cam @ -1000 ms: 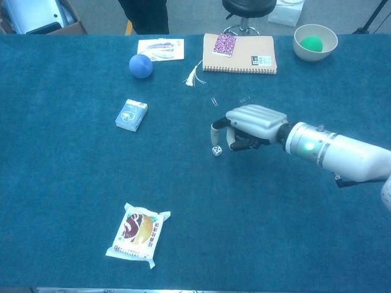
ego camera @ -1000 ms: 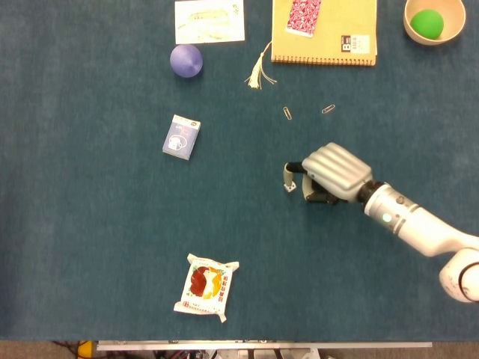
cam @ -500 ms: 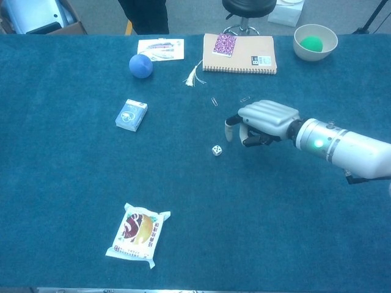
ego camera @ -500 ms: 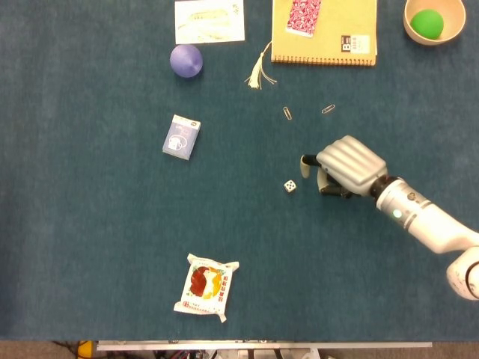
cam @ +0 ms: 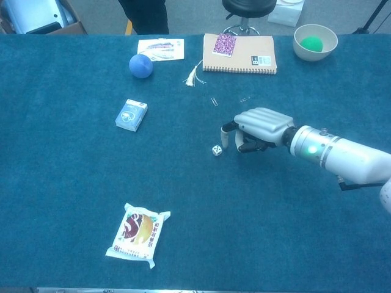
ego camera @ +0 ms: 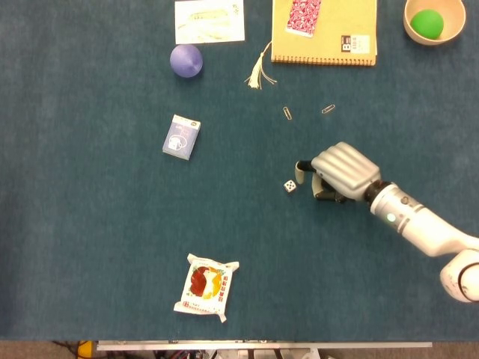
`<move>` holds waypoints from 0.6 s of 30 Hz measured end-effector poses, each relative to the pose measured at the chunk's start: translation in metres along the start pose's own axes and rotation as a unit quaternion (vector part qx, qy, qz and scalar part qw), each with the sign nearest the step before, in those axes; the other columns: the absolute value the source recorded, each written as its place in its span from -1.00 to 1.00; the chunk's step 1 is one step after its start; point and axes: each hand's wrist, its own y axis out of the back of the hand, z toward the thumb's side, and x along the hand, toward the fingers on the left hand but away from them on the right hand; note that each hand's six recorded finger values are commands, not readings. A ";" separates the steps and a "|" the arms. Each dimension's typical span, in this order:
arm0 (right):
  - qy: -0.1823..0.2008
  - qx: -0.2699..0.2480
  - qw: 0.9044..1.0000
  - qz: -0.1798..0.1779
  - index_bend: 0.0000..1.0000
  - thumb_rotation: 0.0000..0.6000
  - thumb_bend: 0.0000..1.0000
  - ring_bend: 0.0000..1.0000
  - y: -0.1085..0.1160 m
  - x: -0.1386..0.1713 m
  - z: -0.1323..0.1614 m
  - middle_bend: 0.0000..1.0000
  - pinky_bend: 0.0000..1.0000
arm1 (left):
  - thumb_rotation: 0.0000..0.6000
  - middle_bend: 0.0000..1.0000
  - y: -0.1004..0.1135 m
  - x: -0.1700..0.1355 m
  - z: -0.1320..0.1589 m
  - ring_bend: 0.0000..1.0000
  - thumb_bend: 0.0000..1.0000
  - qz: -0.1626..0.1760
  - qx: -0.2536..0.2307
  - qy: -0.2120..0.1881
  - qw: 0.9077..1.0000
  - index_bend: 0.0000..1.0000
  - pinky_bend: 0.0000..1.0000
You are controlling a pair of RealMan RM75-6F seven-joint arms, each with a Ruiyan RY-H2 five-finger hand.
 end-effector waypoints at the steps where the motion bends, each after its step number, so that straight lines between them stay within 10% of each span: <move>1: 0.001 -0.001 1.000 0.000 -0.14 0.17 1.00 1.00 -0.001 0.000 0.000 1.00 1.00 | 1.00 -0.13 0.000 0.000 0.000 -0.44 -1.00 0.000 0.000 0.000 1.000 -0.04 -0.12; 18: 0.021 -0.024 0.999 -0.011 -0.14 0.17 1.00 1.00 -0.005 -0.003 0.004 1.00 1.00 | 1.00 -0.13 0.001 0.000 0.000 -0.44 -1.00 0.001 -0.003 0.000 1.000 -0.04 -0.12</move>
